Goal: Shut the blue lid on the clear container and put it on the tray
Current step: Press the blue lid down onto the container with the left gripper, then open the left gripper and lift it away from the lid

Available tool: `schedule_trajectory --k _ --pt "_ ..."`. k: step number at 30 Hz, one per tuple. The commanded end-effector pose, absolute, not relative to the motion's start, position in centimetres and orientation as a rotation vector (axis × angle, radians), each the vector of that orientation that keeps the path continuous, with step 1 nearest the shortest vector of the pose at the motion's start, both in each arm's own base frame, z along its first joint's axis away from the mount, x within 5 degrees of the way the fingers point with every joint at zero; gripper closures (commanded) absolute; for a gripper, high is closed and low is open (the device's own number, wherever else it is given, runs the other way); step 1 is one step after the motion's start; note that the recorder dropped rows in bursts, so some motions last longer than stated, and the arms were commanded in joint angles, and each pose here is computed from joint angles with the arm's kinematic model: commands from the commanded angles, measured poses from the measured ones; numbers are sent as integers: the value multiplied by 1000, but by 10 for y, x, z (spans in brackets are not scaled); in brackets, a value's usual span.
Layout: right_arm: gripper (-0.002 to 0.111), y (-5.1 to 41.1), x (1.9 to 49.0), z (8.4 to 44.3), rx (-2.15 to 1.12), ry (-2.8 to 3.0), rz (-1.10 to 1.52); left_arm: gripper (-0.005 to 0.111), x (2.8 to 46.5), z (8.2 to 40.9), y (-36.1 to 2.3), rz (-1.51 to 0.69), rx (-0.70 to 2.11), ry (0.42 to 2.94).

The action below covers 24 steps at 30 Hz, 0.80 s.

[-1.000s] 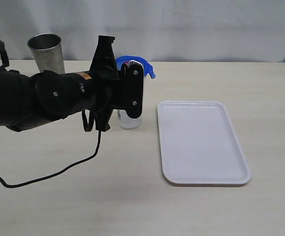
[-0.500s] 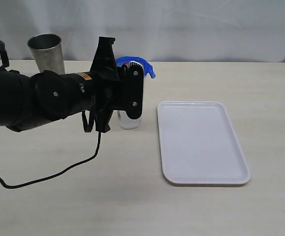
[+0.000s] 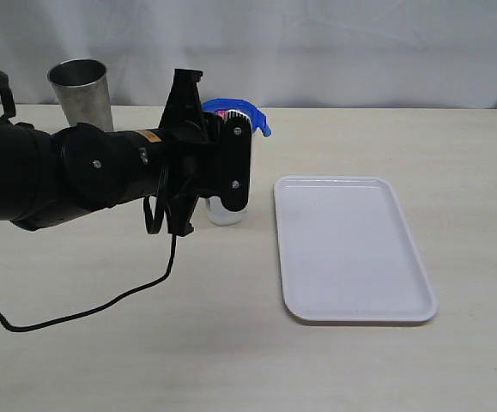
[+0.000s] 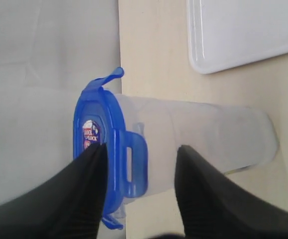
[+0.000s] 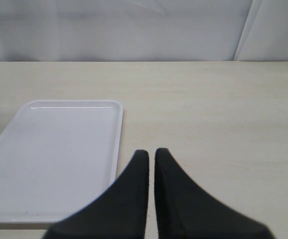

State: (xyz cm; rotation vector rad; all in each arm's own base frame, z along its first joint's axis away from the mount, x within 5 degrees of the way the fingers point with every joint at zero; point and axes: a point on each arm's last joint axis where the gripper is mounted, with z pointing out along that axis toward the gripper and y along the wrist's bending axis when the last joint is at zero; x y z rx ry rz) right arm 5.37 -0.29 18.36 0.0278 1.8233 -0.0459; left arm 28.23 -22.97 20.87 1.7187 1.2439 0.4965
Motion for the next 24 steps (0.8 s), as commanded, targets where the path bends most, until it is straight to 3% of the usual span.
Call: schedule_trajectory --k 1,16,24 --pt "104 -3 54 183 33 1815 -50 63 279 210 -231 465 1690 1280" --pt "104 -3 54 183 33 1815 -50 55 278 209 -231 428 1668 1330" --pt "104 -3 54 183 33 1815 -50 55 274 228 -227 427 1629 1301"
